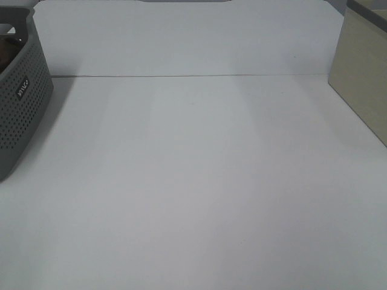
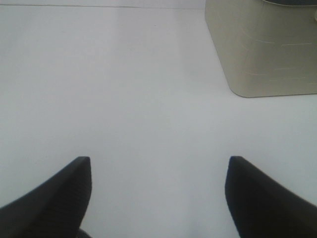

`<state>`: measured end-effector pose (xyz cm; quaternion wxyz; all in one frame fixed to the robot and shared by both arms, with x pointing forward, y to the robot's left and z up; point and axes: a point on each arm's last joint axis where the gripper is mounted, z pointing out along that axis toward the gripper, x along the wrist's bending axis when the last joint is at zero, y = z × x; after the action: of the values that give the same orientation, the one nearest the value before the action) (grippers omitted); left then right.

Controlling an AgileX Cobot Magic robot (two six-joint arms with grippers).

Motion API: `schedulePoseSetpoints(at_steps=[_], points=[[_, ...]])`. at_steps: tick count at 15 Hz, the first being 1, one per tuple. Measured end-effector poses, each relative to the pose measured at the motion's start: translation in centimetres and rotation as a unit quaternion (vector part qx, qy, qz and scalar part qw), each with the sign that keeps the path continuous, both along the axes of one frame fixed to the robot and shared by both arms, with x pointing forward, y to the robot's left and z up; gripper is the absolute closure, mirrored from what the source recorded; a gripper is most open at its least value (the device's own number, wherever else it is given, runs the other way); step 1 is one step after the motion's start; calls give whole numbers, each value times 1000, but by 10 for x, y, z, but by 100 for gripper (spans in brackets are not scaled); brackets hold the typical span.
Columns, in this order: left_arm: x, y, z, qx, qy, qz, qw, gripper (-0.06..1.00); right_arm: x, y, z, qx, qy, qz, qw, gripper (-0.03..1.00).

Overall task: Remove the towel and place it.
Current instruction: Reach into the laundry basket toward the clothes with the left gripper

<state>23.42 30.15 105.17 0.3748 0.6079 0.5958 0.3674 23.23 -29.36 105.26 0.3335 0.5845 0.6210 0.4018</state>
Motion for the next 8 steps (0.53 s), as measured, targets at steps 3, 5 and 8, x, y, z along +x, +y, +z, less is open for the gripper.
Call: schedulePoseSetpoints(at_steps=[3,5,8], points=[[0,0,0,0,0,0,1000,-4,0,0,0,0,0,0,1000,24],[0,0,0,0,0,0,1000,-4,0,0,0,0,0,0,1000,24],[0,0,0,0,0,0,1000,-4,0,0,0,0,0,0,1000,24]])
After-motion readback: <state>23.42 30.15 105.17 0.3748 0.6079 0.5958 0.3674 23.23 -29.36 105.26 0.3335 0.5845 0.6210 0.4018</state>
